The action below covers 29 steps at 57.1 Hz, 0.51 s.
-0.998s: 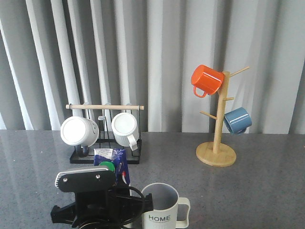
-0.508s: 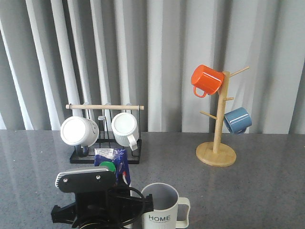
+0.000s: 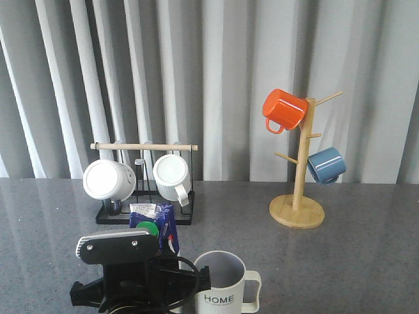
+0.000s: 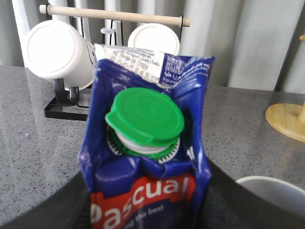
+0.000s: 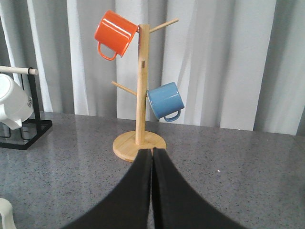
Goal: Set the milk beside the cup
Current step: 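Lower the milk carton onto the table beside the white mug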
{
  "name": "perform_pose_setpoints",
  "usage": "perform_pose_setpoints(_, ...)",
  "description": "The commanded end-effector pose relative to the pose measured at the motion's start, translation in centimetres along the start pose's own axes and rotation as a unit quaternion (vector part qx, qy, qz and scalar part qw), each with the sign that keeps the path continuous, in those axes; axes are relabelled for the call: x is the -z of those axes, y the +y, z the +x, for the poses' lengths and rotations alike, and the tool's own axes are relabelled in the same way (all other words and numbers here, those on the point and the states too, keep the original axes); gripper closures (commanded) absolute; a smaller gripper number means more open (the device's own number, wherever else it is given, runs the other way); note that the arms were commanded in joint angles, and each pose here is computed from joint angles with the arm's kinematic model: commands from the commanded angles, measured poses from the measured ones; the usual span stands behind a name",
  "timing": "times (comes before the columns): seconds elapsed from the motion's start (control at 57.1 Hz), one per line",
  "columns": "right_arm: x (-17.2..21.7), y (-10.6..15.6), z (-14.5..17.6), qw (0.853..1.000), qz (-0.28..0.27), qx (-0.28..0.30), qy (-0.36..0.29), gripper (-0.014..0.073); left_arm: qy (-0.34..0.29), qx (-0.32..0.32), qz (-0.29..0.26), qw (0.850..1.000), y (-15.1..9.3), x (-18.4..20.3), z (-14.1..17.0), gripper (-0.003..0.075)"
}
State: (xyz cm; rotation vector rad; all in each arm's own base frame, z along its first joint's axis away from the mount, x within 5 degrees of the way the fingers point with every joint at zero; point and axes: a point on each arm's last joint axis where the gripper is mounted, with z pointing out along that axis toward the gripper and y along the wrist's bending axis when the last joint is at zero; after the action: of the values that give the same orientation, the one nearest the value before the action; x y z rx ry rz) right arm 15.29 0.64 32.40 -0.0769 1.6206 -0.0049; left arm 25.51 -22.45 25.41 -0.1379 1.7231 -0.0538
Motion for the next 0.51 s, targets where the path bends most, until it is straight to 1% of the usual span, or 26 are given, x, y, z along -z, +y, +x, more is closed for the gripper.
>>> perform_pose_setpoints(0.0, 0.15, -0.10, -1.68, 0.999, 0.002, 0.003, -0.052, 0.0604, -0.038, 0.021, -0.004, 0.999, 0.17, 0.55, -2.06, 0.0700)
perform_pose_setpoints(0.088, 0.15, -0.10, -1.68, 0.999, 0.002, 0.003, -0.052, 0.0604, -0.037, 0.021, -0.002, 0.999, 0.13, 0.56, -2.07, 0.0657)
perform_pose_setpoints(0.158, 0.15, -0.10, -1.68, 0.999, 0.002, 0.003, -0.052, 0.0604, -0.033, 0.023, -0.004, 0.999, 0.17, 0.55, -1.99, 0.0588)
perform_pose_setpoints(0.193, 0.15, -0.10, -1.68, 0.999, 0.002, 0.003, -0.052, 0.0604, -0.032, 0.023, -0.006, 0.999, 0.20, 0.55, -1.98, 0.0540)
perform_pose_setpoints(0.263, 0.15, -0.10, -1.68, 0.999, 0.002, 0.003, -0.052, 0.0604, -0.030, 0.027, -0.012, 0.999, 0.32, 0.55, -1.93, 0.0417)
perform_pose_setpoints(0.28, 0.15, -0.10, -1.68, 0.999, 0.002, 0.003, -0.052, 0.0604, -0.030, 0.028, -0.014, 0.999, 0.34, 0.55, -1.93, 0.0375)
perform_pose_setpoints(0.315, 0.15, -0.10, -1.68, 0.999, 0.002, 0.003, -0.052, 0.0604, -0.031, 0.028, -0.015, 0.999, 0.37, 0.55, -1.95, 0.0330)
perform_pose_setpoints(0.333, 0.15, -0.10, -1.68, 0.999, 0.002, 0.003, -0.052, 0.0604, -0.031, 0.028, -0.015, 0.999, 0.37, 0.55, -1.95, 0.0267)
perform_pose_setpoints(0.35, 0.15, -0.10, -1.68, 0.999, 0.002, 0.003, -0.052, 0.0604, -0.031, 0.027, -0.014, 0.999, 0.36, 0.55, -1.96, 0.0251)
perform_pose_setpoints(0.368, 0.15, -0.10, -1.68, 0.999, 0.002, 0.003, -0.052, 0.0604, -0.033, 0.026, -0.013, 0.999, 0.34, 0.55, -1.98, 0.0183)
perform_pose_setpoints(0.385, 0.15, -0.10, -1.68, 0.999, 0.002, 0.003, -0.052, 0.0604, -0.032, 0.026, -0.013, 0.999, 0.34, 0.55, -1.98, 0.0148)
perform_pose_setpoints(0.403, 0.15, -0.10, -1.68, 0.999, 0.002, 0.003, -0.052, 0.0604, -0.032, 0.024, -0.013, 0.999, 0.34, 0.55, -1.98, 0.0096)
perform_pose_setpoints(0.42, 0.15, -0.10, -1.68, 0.999, 0.002, 0.003, -0.052, 0.0604, -0.032, 0.022, -0.013, 0.999, 0.34, 0.55, -1.98, 0.0078)
perform_pose_setpoints(0.455, 0.15, -0.10, -1.68, 0.999, 0.002, 0.003, -0.052, 0.0604, -0.031, 0.016, -0.014, 0.999, 0.34, 0.55, -1.96, -0.0019)
perform_pose_setpoints(0.49, 0.15, -0.10, -1.68, 0.999, 0.002, 0.003, -0.052, 0.0604, -0.029, 0.009, -0.011, 0.999, 0.29, 0.55, -1.93, -0.0015)
